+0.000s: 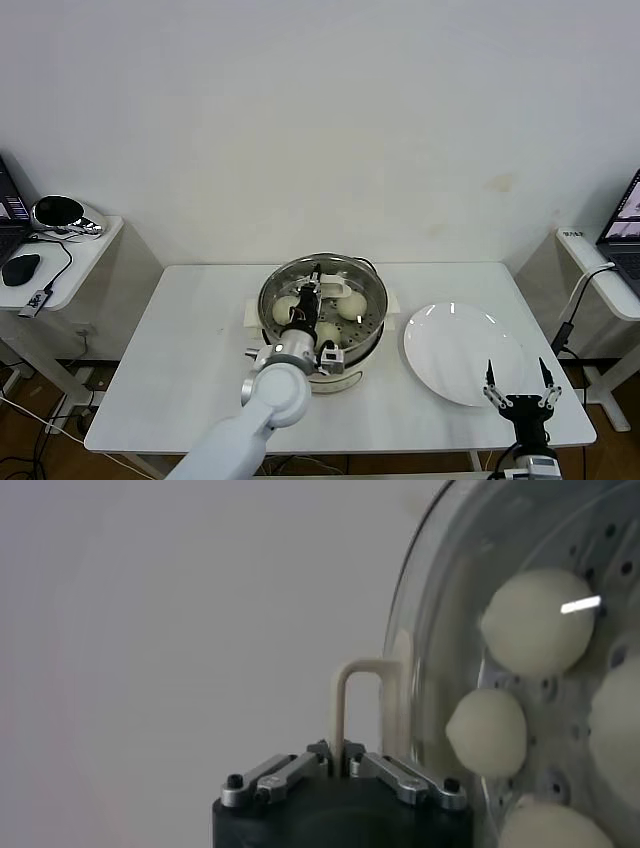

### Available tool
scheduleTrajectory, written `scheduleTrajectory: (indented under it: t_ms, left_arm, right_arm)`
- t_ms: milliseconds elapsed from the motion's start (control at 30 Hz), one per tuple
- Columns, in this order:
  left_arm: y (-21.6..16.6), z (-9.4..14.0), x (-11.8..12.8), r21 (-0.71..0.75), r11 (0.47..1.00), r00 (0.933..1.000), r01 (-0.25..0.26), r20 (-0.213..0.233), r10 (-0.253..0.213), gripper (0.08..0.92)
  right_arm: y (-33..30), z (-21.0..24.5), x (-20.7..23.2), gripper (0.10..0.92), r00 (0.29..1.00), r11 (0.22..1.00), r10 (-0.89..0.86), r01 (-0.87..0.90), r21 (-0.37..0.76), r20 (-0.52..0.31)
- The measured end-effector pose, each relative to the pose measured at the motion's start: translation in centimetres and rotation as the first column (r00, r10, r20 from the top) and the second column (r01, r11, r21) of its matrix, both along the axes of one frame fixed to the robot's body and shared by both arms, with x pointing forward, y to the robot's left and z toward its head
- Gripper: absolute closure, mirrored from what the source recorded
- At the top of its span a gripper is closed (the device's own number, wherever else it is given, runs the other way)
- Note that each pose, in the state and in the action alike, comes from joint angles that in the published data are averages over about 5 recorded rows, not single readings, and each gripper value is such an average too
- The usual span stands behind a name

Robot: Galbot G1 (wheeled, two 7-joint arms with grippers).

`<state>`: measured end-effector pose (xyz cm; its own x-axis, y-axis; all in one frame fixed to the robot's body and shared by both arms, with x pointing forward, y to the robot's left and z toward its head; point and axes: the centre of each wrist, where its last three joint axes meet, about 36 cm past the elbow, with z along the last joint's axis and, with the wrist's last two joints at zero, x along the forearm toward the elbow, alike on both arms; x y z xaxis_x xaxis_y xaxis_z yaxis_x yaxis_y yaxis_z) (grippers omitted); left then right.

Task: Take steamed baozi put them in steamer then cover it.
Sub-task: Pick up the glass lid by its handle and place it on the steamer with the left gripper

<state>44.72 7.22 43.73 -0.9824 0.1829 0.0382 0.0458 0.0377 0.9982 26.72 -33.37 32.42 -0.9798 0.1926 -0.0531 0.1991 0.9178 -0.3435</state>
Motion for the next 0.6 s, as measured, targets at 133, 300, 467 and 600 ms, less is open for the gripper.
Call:
scheduleTrajectory:
  t_ms: [133,300,467,600]
  left_arm:
    - [-0.29,-0.33,0.28,0.005,1.0,1.0,-0.006,-0.001,0.006,0.855]
    - [-0.1,-0.55,0.62,0.01,1.0,0.9998,-0.018,-0.001,0.018,0.855]
    - [0.07,-0.71,0.63,0.011,1.0,0.9997,-0.024,-0.003,0.024,0.855]
    - [-0.16,-0.85,0.43,0.006,1.0,0.9997,-0.023,-0.009,0.023,0.855]
  right_arm:
    - [-0.01,-0.12,-0.04,0.2,1.0,1.0,0.001,-0.001,0.0,-0.002]
    - [-0.08,-0.21,-0.14,0.2,1.0,1.0,0.003,-0.003,-0.003,-0.004]
    - [-0.01,-0.29,-0.16,0.2,1.0,1.0,0.005,-0.005,-0.003,-0.006]
    - [0.09,-0.32,-0.14,0.2,1.0,1.0,0.007,-0.007,-0.002,-0.007]
